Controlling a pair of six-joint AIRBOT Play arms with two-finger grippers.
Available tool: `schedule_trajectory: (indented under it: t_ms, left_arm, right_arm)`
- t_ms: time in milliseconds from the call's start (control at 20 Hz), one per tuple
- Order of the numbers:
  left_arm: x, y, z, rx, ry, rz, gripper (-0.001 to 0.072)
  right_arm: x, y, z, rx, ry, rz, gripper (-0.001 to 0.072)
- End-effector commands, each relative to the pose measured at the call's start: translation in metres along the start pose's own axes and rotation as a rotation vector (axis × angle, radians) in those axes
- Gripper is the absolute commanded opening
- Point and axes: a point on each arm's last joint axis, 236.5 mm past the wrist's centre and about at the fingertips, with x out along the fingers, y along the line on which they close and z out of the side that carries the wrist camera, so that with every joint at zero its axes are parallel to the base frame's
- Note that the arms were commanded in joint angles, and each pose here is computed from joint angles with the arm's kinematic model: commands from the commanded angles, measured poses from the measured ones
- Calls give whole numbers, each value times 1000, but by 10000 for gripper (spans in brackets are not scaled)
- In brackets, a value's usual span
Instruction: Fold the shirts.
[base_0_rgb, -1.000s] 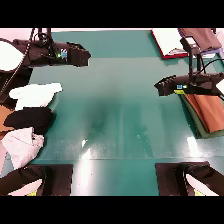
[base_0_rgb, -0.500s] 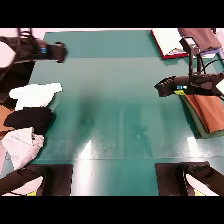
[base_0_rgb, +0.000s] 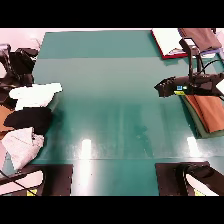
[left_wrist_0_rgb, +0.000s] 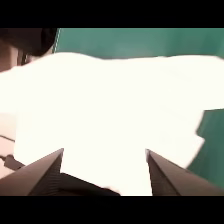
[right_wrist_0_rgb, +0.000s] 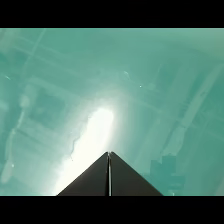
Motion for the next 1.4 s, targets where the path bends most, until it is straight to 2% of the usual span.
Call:
schedule_trajectory:
  t_ms: [0, 250, 300, 350, 400, 550, 750, 850, 1000, 1150, 1350]
  left_arm:
    - [49, 10, -27, -24, 85, 13, 609]
    - [63, 5, -35, -30, 119, 0, 608]
    - [62, 5, -36, -30, 123, 1, 556]
    - [62, 5, -38, -31, 129, 2, 225]
    - [59, 6, -36, -33, 124, 3, 31]
    - [19, 5, 0, -53, 2, -18, 23]
    - [-143, -8, 99, -71, -430, -109, 23]
    - [-244, -32, 121, -40, -638, -203, 22]
    - [-366, -92, 118, 82, -851, -430, 22]
    - [-412, -163, 91, 215, -877, -636, 22]
    - [-387, -281, 32, 434, -688, -800, 23]
  right_arm:
    - [0, 0, 0, 1, 1, 1, 20]
    - [0, 0, 3, 1, -12, 0, 20]
    - [0, 0, 4, 1, -16, 0, 20]
    - [0, 0, 5, 1, -23, 0, 20]
    - [0, 0, 8, 1, -33, 0, 20]
    - [-5, 1, 17, -2, -74, -1, 20]
    - [-49, 10, 72, -30, -238, -4, 20]
    - [-77, 7, 106, -35, -328, -22, 19]
    - [-111, -5, 147, -28, -431, -62, 19]
    - [-131, -15, 170, -25, -473, -92, 20]
    - [-143, -27, 176, -18, -436, -120, 19]
